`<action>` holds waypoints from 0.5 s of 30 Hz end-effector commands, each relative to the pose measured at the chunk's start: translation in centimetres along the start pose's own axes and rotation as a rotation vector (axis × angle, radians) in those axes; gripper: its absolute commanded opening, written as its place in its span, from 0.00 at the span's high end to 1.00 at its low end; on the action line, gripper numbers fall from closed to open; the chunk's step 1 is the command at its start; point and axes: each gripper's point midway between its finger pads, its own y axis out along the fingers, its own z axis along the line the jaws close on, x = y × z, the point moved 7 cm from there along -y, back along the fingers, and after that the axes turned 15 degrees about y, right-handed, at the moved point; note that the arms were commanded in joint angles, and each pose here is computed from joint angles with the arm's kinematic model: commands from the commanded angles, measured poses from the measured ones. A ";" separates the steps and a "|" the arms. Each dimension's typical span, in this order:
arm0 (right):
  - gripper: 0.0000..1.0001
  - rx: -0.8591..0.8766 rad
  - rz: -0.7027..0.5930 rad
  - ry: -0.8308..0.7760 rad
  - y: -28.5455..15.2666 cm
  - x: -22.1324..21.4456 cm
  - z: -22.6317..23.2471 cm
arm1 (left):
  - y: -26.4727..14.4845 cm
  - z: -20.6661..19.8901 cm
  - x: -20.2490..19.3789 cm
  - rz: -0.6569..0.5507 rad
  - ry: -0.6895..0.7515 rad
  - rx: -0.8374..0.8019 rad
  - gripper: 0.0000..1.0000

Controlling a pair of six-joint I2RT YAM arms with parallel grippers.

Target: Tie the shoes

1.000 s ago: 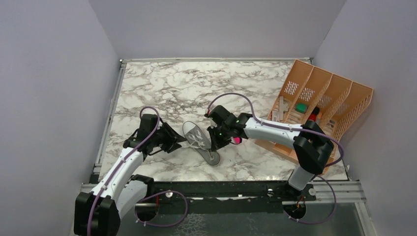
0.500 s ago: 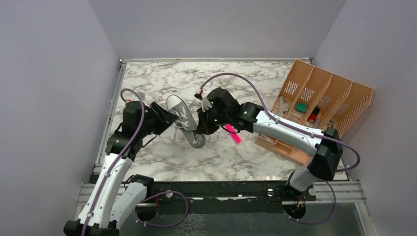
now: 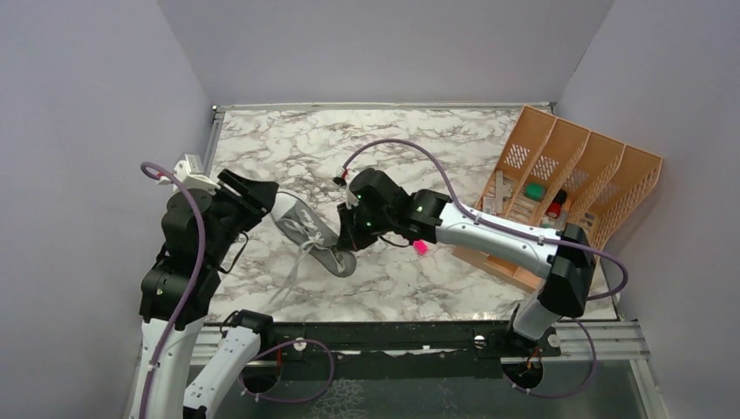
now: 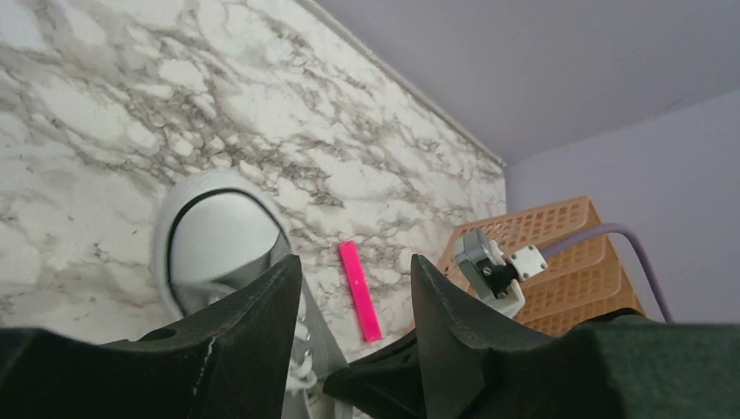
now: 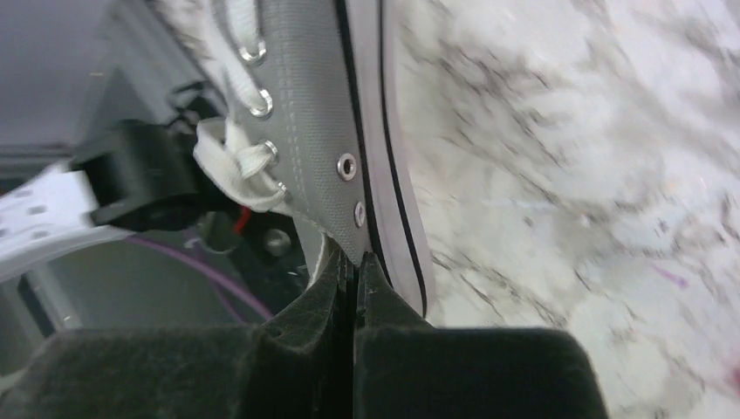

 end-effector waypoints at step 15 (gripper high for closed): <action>0.99 -0.367 0.122 0.501 3.5 -6.0 -14.9 | 6.8 5.3 -18.3 0.784 -0.125 -0.082 0.42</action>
